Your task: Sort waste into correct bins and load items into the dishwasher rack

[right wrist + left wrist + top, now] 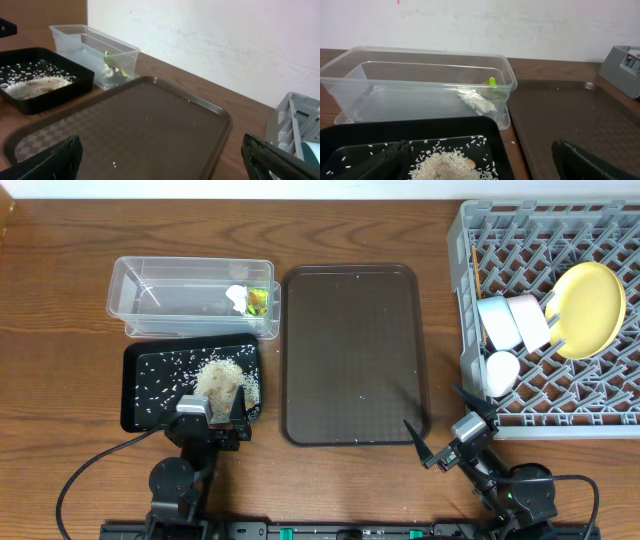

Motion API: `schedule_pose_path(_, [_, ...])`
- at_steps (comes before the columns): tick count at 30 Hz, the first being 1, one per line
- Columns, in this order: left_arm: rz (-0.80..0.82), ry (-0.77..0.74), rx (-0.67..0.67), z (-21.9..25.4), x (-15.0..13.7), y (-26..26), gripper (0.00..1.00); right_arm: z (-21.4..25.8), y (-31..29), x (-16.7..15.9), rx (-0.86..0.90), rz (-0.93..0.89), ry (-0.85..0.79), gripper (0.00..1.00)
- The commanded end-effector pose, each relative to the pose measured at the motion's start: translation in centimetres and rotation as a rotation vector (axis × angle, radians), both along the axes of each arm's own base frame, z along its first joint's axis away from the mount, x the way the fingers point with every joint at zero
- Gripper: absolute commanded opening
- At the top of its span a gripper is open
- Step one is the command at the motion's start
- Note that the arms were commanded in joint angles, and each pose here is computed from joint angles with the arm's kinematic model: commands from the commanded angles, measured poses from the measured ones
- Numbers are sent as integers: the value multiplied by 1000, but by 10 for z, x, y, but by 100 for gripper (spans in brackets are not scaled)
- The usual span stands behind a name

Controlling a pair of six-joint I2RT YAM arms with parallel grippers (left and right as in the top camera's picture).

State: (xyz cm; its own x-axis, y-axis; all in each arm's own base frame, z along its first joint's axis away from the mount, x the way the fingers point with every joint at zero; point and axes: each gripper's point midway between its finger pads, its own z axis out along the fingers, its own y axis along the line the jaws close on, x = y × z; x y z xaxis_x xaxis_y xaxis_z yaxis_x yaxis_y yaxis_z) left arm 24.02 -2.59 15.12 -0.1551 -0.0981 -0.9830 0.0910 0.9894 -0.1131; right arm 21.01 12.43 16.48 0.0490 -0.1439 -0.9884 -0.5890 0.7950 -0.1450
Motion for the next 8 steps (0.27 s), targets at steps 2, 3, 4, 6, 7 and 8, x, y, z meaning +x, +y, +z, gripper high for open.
schedule_pose_path(2, [-6,27,14,-14,0,0,92,0,-1,1,16,-5,7,99])
schedule_pose_path(3, [-6,27,14,-14,0,0,92,0,-1,1,16,-5,7,99])
schedule_pose_path(4, [-6,27,14,-14,0,0,91,-1,-1,1,15,-5,8,99])
schedule_pose_path(6, [-6,26,14,-14,0,0,92,0,-1,1,16,-5,7,99])
schedule_pose_path(7, [-6,27,14,-14,0,0,91,0,-1,1,16,-5,7,99])
schedule_pose_path(8, [-6,27,14,-14,0,0,91,0,-1,1,16,-5,7,99])
